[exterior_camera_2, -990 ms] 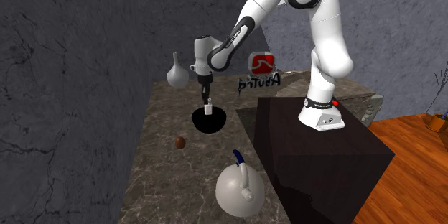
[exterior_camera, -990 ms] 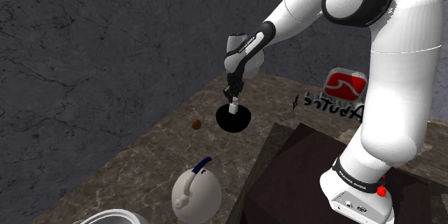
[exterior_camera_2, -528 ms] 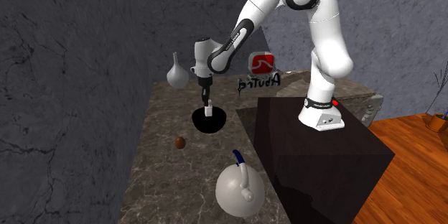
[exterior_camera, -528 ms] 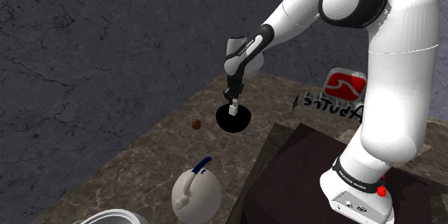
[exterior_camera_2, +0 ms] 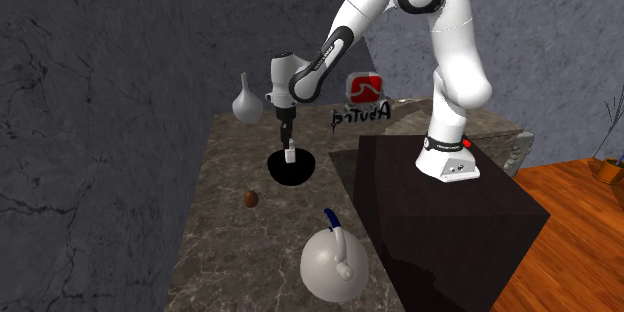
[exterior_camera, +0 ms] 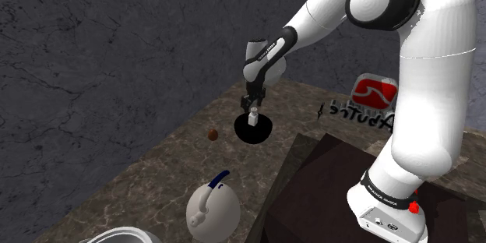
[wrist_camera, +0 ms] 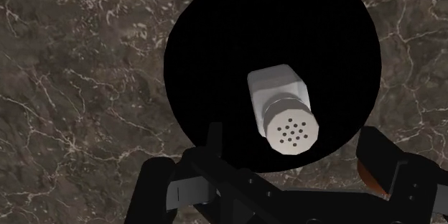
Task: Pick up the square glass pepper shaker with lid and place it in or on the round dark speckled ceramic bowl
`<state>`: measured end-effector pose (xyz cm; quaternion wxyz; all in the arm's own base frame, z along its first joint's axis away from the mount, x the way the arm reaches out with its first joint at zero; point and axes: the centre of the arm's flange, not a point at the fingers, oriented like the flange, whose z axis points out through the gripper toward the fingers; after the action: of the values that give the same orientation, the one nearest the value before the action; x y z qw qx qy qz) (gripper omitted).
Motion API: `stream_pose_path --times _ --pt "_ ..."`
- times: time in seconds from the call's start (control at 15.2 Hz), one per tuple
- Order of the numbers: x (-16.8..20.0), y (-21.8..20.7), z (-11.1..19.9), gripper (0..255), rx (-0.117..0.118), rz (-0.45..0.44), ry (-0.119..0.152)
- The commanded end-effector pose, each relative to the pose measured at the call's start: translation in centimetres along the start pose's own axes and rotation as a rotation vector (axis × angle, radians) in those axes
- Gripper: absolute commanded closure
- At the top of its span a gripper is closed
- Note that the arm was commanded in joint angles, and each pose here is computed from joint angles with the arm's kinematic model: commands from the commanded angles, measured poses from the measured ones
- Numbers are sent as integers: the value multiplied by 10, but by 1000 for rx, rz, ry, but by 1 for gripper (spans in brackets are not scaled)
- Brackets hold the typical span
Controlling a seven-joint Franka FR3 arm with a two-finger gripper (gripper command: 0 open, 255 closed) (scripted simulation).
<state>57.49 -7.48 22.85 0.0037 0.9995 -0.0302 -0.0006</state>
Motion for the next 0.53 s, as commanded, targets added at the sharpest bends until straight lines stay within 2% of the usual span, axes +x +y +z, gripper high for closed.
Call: stream_pose_path --times 0.0,0.2,0.46 --pt "0 0 -13 0 0 0 0" --pt "0 0 -50 0 0 0 0" --pt "0 0 -50 0 0 0 0"
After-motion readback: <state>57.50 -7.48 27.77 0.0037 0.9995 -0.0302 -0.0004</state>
